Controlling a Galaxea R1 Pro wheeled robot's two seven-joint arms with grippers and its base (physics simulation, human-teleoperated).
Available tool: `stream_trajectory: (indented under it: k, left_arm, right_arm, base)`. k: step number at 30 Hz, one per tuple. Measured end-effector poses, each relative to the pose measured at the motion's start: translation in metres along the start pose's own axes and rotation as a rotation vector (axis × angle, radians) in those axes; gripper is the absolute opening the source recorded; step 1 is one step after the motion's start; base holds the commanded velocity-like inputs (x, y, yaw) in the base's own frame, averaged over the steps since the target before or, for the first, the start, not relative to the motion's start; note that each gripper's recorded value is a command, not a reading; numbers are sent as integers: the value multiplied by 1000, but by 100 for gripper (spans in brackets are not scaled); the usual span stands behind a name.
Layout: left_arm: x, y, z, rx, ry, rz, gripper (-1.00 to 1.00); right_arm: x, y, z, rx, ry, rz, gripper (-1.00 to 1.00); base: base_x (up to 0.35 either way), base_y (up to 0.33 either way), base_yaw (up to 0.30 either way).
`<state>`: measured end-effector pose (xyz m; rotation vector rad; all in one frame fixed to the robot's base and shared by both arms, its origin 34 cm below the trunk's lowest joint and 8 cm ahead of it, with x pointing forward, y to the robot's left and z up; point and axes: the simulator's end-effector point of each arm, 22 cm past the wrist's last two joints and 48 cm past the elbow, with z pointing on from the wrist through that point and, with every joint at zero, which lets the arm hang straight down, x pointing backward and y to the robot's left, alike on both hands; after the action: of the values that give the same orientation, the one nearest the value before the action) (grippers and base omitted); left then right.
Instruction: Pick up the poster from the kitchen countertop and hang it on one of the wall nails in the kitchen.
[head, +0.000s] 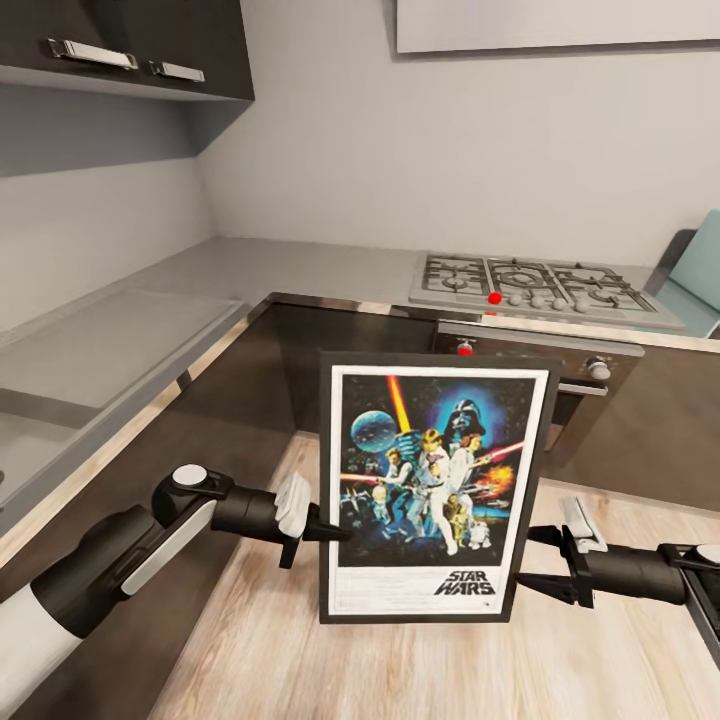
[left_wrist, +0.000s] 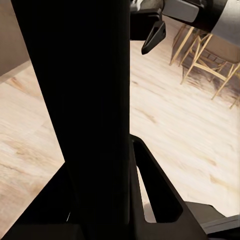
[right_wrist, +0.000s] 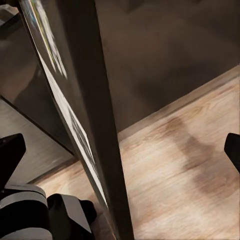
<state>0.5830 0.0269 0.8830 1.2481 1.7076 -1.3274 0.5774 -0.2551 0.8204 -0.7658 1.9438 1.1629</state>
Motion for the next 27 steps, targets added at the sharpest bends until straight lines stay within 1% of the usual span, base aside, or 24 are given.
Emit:
stream_trajectory:
  k: [5,22,27]
  left_arm:
    - [-3,-3,0,4,-4,9,-100]
    - [-6,-3,-1,3,-8,14,-100]
    - [-5,0,-2,-4,-5,13,-100]
  right_arm:
    - [-1,3,7,-11,-14,5,100]
    - [-1,4,8,-13,-17,3,100]
    - [-1,4,8,-15,-18,-38,100]
  base:
    - [0,0,0]
    - [0,0,0]
    - [0,0,0]
